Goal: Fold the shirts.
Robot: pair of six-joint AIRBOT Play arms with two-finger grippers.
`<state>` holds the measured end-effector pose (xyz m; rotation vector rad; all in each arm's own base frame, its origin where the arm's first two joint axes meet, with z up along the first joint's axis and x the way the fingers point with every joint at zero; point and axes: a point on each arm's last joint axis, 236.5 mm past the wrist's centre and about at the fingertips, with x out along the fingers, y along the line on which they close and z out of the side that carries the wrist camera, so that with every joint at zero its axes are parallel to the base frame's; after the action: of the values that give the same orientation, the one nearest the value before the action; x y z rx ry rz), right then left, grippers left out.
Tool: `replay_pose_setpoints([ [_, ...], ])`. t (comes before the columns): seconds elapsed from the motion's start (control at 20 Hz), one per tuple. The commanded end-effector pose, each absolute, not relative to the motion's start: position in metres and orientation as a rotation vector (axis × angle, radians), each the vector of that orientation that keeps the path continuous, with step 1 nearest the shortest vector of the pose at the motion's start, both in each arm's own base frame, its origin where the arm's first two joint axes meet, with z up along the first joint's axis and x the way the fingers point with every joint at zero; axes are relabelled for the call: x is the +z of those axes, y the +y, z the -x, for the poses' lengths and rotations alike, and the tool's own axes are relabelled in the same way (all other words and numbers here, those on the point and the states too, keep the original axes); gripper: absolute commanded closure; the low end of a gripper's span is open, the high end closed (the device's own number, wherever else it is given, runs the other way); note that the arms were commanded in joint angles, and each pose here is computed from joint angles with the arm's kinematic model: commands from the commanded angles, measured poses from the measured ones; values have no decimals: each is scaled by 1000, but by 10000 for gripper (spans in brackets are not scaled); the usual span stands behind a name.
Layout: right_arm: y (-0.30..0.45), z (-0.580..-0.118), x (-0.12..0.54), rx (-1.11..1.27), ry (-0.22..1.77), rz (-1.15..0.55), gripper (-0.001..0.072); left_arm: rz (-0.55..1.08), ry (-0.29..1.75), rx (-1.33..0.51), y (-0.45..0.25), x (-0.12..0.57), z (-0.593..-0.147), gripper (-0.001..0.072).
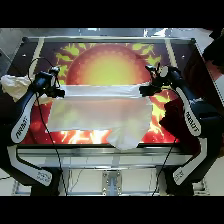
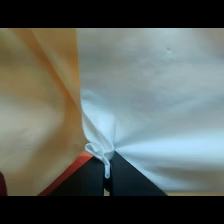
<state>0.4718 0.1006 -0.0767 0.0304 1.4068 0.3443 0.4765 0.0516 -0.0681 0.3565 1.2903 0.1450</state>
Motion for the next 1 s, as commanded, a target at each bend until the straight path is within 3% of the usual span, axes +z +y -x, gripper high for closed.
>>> replay_pose_setpoints([
  [0.0,97,-453,-103,312,1464,-50,704,-345,1339,145,51,-75,-465,695],
  [0.15,99,-454,-102,305,1458,-67,700,-334,1397,122,47,-80,-453,693],
  [0.2,99,-456,-95,303,1447,-71,667,-335,1412,126,47,-80,-449,669],
  [0.25,99,-459,-84,305,1424,-68,520,-332,1414,129,47,-79,-448,479],
  [0.3,99,-462,-67,308,1395,-61,303,-330,1399,130,47,-73,-450,242],
  [0.45,84,-461,6,292,1310,27,300,-341,1262,157,52,-14,-458,221],
  [0.6,33,-432,89,162,1232,165,301,-312,1025,264,84,99,-442,222],
  [0.75,-14,-373,135,60,1178,92,301,-122,857,478,149,149,-362,222],
  [0.85,-16,-331,114,51,1125,-50,301,72,835,665,185,110,-285,222],
  [0.95,8,-304,68,57,1011,-264,301,271,877,727,181,52,-230,231],
])
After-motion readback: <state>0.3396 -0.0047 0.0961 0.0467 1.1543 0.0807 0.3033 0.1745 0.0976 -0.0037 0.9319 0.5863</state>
